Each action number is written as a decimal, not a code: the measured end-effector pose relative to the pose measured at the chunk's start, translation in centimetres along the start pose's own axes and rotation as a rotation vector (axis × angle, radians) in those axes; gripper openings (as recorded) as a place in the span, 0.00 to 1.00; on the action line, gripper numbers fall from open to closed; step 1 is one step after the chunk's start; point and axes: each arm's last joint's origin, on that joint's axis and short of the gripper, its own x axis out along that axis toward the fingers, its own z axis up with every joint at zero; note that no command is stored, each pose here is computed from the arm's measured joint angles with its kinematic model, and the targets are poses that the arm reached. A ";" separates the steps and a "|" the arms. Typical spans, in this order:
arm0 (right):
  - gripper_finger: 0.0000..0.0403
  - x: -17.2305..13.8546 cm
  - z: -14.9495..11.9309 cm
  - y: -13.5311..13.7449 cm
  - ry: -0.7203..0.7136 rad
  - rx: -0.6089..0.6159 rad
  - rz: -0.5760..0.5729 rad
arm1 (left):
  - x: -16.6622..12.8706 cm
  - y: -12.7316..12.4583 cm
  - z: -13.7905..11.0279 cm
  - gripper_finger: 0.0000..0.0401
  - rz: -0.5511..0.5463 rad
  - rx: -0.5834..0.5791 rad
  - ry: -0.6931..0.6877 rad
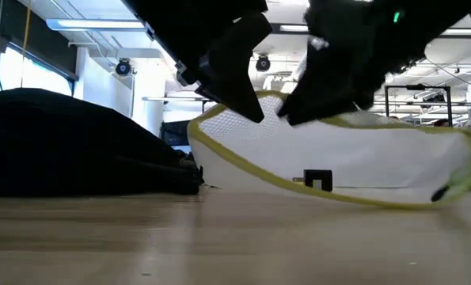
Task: Unpack backpack
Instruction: Remove the black charger adapter from the transparent zip bag
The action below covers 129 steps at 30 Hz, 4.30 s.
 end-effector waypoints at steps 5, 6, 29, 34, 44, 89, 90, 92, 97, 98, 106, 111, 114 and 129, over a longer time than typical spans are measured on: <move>0.46 0.7 0.1 -2.0 0.098 0.050 -0.137 | -0.5 -0.7 -0.1 0.00 -0.039 0.016 -0.013; 0.46 0.9 -0.1 -2.4 0.119 0.059 -0.159 | -0.6 -0.8 0.0 0.00 -0.044 0.022 -0.018; 0.66 7.1 -0.1 -5.9 0.278 0.110 -0.135 | -0.8 -0.4 0.0 0.00 0.165 0.103 -0.090; 0.66 7.1 -0.2 -6.3 0.203 0.141 -0.246 | -0.9 -0.3 0.0 0.00 0.207 0.110 -0.105; 0.67 9.6 -0.3 -7.2 0.102 0.122 -0.335 | -1.0 -0.4 0.0 0.00 0.215 0.126 -0.107; 0.00 8.7 2.6 -6.8 0.170 0.037 0.016 | -1.0 -0.3 -0.5 0.00 0.185 0.148 -0.058; 0.00 8.2 2.6 -6.6 0.178 0.025 0.017 | -1.0 -0.3 -0.5 0.00 0.187 0.149 -0.057; 0.00 7.3 2.6 -6.3 0.187 -0.001 0.027 | -0.9 -0.3 -0.5 0.00 0.192 0.150 -0.057; 0.00 6.3 2.1 -5.0 0.183 -0.060 0.054 | -0.9 -0.2 -0.5 0.00 0.205 0.153 -0.060; 0.00 6.1 2.0 -4.9 0.194 -0.066 0.064 | -1.0 -0.2 -0.5 0.00 0.206 0.154 -0.058; 0.00 3.6 0.2 -4.5 0.332 -0.089 -0.005 | -0.9 -0.2 -0.6 0.00 0.209 0.151 -0.056; 0.00 2.4 -0.9 -3.6 0.357 -0.135 -0.008 | -0.9 -0.2 -0.6 0.00 0.210 0.151 -0.056; 0.00 1.8 -1.4 -3.0 0.359 -0.159 0.011 | -0.9 -0.1 -0.6 0.00 0.210 0.151 -0.056; 0.42 1.2 -2.3 -3.2 0.495 -0.190 0.043 | -0.9 -0.2 -0.6 0.00 0.182 0.147 -0.046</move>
